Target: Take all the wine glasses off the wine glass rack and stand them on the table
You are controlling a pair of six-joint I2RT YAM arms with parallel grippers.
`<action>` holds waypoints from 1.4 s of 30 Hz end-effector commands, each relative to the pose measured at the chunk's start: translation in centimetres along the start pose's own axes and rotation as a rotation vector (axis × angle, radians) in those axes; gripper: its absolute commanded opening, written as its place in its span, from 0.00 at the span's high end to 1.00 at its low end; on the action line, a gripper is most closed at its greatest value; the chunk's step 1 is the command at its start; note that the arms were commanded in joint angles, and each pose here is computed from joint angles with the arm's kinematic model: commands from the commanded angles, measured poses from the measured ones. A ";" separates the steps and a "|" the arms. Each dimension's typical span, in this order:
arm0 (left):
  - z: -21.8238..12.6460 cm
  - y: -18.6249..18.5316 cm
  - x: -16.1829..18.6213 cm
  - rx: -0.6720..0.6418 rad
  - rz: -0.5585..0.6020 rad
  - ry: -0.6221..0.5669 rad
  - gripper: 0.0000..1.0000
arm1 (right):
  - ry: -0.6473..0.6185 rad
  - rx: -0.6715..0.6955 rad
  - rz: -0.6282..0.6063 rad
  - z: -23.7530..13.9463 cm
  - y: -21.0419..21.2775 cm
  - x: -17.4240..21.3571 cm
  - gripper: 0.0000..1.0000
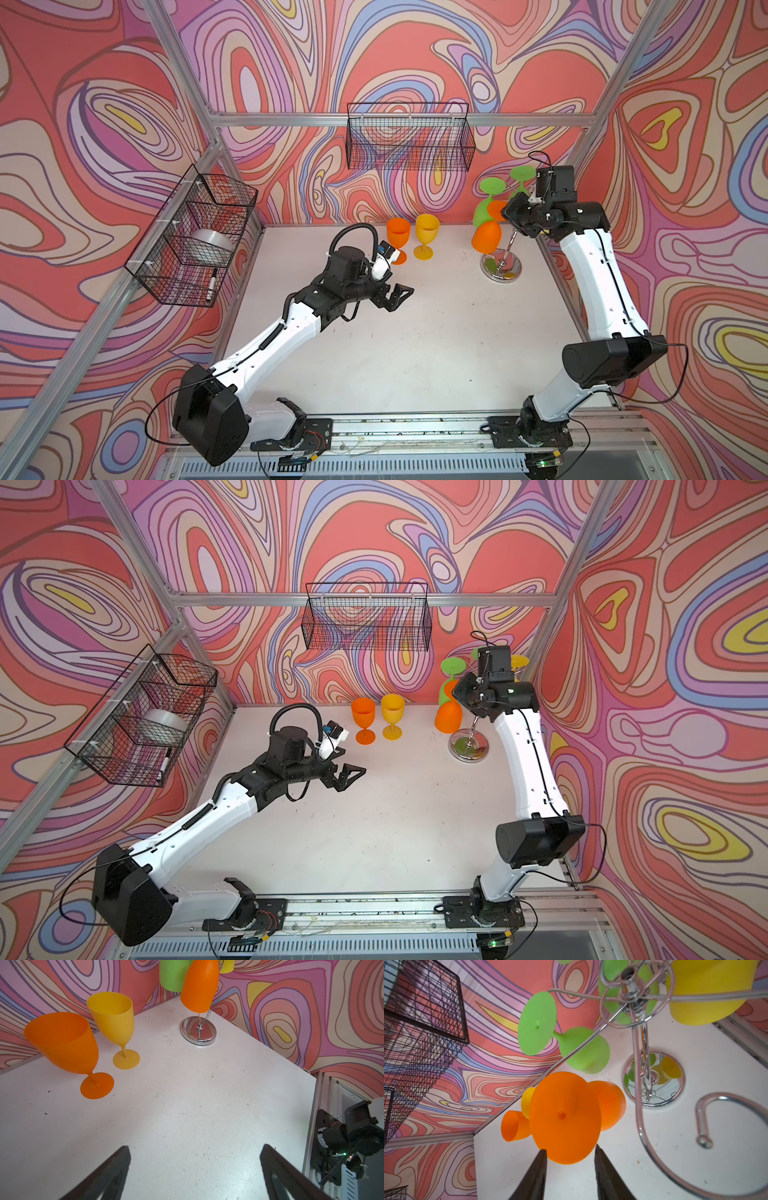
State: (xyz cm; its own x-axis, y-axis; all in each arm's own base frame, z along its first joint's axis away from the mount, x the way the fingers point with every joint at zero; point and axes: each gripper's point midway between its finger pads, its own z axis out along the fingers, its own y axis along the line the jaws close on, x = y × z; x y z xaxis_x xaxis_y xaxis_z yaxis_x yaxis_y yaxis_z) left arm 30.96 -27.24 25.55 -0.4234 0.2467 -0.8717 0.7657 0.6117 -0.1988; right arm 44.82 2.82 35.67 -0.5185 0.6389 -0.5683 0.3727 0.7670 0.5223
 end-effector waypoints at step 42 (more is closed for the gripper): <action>-0.3 -1.1 -0.9 0.028 0.021 -0.015 0.03 | -0.046 -0.198 0.122 -2.7 -0.9 -0.4 0.61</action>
State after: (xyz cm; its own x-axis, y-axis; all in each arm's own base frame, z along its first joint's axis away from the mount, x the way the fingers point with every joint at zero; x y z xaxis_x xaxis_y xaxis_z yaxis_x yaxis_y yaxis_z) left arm 30.56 -27.65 25.58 -0.4225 0.2499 -0.8712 0.7739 0.5998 -0.2032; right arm 41.62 1.34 36.80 -0.4343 0.7323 -0.5245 0.3020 0.6670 0.6811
